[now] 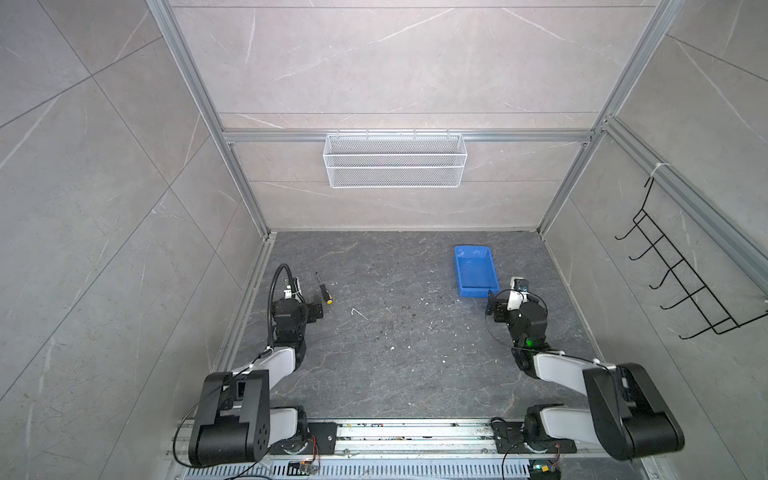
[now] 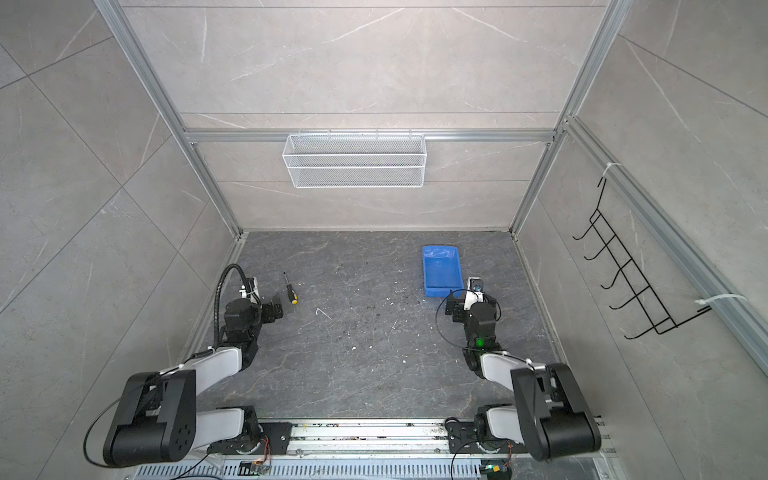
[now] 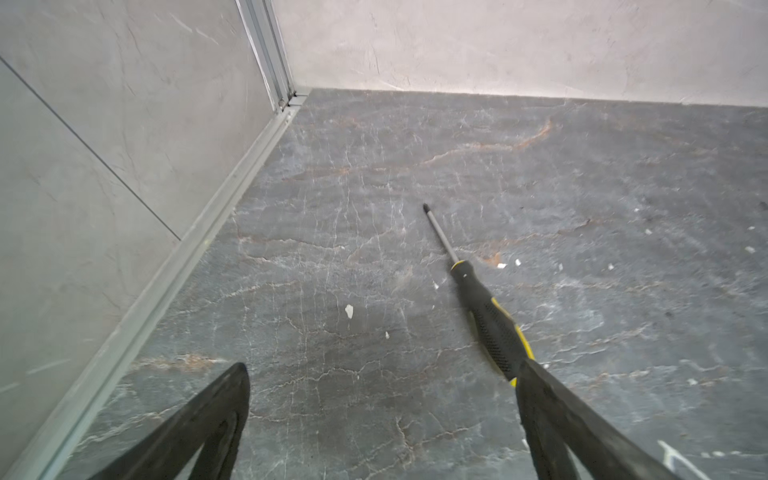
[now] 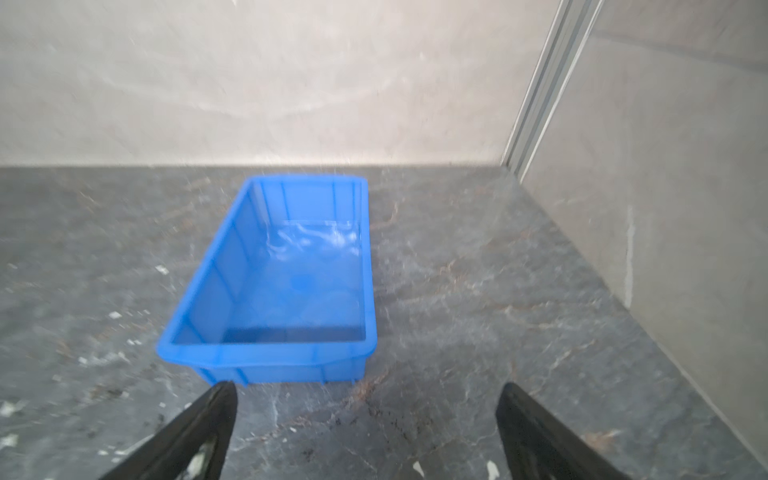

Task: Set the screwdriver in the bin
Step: 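Move the left gripper over the black-and-yellow screwdriver while the right gripper swings toward it, then lower the left gripper and align it with the screwdriver handle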

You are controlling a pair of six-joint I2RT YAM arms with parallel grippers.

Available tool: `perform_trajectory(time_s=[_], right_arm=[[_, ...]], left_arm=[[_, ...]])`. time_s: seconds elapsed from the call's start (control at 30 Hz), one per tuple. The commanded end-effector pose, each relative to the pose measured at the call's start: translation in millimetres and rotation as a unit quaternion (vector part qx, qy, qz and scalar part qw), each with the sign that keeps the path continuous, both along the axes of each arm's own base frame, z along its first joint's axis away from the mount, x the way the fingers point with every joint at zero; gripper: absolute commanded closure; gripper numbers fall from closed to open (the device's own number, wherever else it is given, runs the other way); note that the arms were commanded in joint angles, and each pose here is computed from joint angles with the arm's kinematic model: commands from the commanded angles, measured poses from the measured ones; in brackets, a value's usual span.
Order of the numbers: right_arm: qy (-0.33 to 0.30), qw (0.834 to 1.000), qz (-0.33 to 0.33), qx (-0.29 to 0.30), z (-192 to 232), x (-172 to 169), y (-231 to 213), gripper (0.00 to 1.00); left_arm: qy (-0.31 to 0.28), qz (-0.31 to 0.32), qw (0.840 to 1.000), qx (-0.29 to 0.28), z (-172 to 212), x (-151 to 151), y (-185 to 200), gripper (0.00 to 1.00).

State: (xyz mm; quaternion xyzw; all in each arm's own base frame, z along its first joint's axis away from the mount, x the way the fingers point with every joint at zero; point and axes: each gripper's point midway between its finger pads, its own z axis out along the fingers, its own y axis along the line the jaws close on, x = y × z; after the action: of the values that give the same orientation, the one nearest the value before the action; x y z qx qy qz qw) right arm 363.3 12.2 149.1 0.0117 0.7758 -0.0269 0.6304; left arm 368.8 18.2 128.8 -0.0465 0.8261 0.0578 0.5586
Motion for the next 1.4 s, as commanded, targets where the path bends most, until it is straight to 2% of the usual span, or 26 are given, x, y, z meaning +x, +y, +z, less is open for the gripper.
perform_trajectory(time_s=[0.0, 0.2, 0.37, 0.6, 0.8, 0.9, 1.1, 1.27, 1.37], right_arm=[[0.007, 0.999, 0.038, 0.001, 10, -10, 14, 0.01], [0.003, 0.989, 0.146, -0.009, 48, -24, 59, 0.01], [0.000, 0.971, 0.235, -0.044, 77, -38, 106, 0.01], [-0.012, 0.926, 0.370, -0.080, 107, -62, 182, 0.01], [-0.020, 0.877, 0.469, -0.106, 121, -85, 239, 0.01], [-0.021, 0.855, 0.503, -0.124, 121, -94, 261, 0.01], [-0.024, 0.825, 0.548, -0.134, 120, -100, 298, 0.01], [-0.015, 0.807, 0.573, -0.143, 110, -99, 326, 0.01], [-0.013, 0.804, 0.579, -0.139, 104, -96, 339, 0.01]], left_arm=[[0.004, 0.035, 0.999, -0.015, 25, 1, -2, 0.00], [0.038, 0.037, 0.997, -0.051, 53, 9, -36, 0.00], [0.085, 0.084, 0.987, -0.112, 56, 13, -39, 0.00], [0.149, 0.099, 0.973, -0.147, 44, 23, -50, 0.00], [0.197, 0.124, 0.964, -0.126, 31, 32, -44, 0.00], [0.216, 0.132, 0.959, -0.129, 22, 36, -39, 0.00], [0.233, 0.145, 0.950, -0.148, 2, 48, -35, 0.01], [0.257, 0.161, 0.940, -0.160, -22, 59, -29, 0.03], [0.273, 0.168, 0.932, -0.170, -35, 64, -27, 0.04]])
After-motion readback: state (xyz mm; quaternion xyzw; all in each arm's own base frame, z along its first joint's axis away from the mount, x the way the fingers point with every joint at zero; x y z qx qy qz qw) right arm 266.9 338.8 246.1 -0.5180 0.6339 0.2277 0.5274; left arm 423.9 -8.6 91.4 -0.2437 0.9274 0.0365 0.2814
